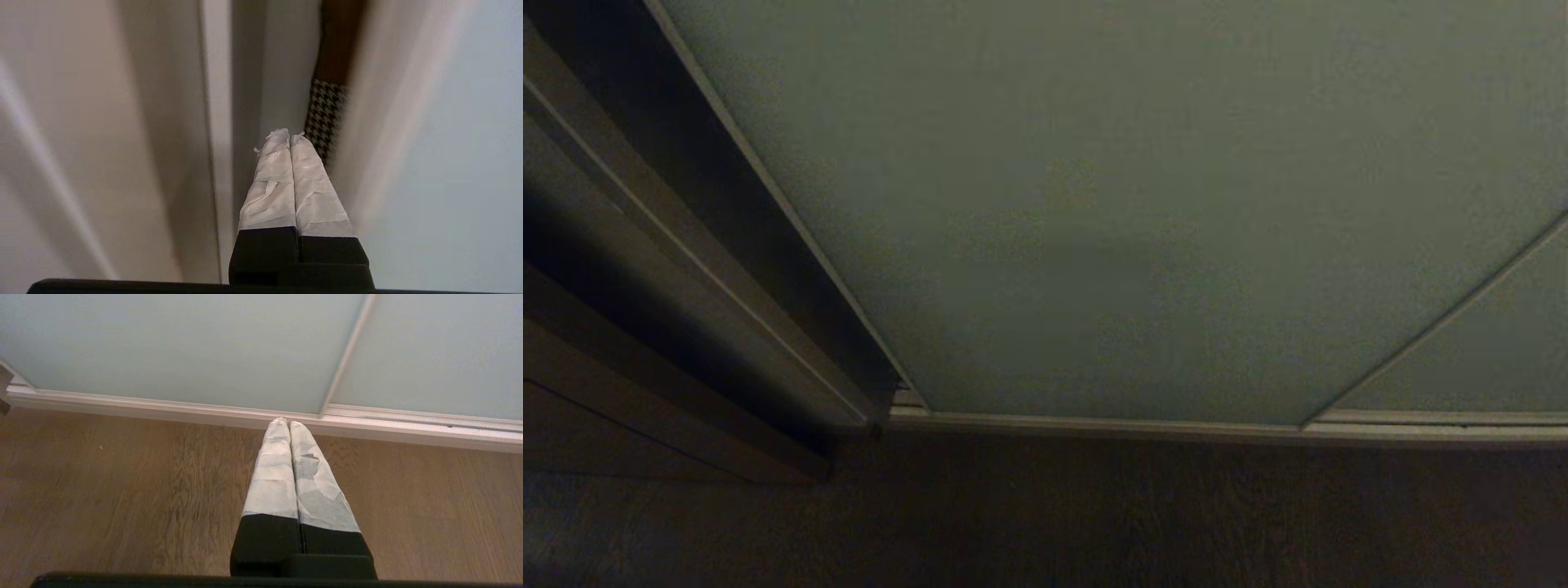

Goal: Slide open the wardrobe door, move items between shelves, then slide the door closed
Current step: Open the door

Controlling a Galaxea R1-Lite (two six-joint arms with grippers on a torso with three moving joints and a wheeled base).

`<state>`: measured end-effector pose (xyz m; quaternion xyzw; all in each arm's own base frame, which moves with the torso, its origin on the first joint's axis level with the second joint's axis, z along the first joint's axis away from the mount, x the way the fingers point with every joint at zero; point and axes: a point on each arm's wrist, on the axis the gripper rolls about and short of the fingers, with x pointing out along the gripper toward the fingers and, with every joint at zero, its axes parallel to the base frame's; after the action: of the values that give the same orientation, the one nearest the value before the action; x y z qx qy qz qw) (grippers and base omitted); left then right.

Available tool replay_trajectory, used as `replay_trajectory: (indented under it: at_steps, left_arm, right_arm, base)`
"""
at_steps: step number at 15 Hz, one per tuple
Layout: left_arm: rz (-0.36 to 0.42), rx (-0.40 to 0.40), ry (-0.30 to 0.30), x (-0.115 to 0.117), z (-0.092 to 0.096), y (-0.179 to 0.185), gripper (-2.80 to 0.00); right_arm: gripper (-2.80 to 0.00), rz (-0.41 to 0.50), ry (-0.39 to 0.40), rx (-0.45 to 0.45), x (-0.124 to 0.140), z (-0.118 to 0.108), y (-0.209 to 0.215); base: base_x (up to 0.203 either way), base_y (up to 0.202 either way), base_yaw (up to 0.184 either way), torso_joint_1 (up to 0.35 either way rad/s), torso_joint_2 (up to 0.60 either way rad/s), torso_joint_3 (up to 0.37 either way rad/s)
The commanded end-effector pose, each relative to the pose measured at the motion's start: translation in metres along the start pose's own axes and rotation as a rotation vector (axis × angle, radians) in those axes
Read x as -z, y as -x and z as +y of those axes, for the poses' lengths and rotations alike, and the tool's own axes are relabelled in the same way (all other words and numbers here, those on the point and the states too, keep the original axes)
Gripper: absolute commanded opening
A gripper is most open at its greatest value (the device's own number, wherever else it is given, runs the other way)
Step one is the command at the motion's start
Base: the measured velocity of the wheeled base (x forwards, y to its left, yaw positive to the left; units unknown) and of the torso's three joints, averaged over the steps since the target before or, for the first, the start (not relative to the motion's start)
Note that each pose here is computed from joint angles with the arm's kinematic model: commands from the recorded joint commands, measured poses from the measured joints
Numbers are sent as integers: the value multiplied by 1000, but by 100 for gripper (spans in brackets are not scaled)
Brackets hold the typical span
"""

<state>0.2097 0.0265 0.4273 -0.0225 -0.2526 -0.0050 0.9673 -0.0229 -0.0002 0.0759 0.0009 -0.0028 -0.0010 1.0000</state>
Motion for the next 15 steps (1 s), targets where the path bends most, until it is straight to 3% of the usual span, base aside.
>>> replay_trajectory:
  at_steps: [1,3,5,11,15]
  left_arm:
    - [-15,-2,-1,-6,-1,3,-280]
    - [1,-3,3,-3,0,-3,-280]
    - [66,-2,18,10,1,-14,-280]
    - [225,91,84,34,-25,-42,-280]
    - [230,154,111,32,-46,-45,-280]
  right_arm:
    - [-280,-1,0,0,0,0,0]
    - [-280,-2,0,0,0,0,0]
    - [-280,-2,0,0,0,0,0]
    - [-280,-1,0,0,0,0,0]
    - [-280,-1,0,0,0,0,0]
  base:
    - [0,0,0,0,0,0]
    - [0,0,0,0,0,0]
    - [0,0,0,0,0,0]
    - [0,0,0,0,0,0]
    - [0,0,0,0,0,0]
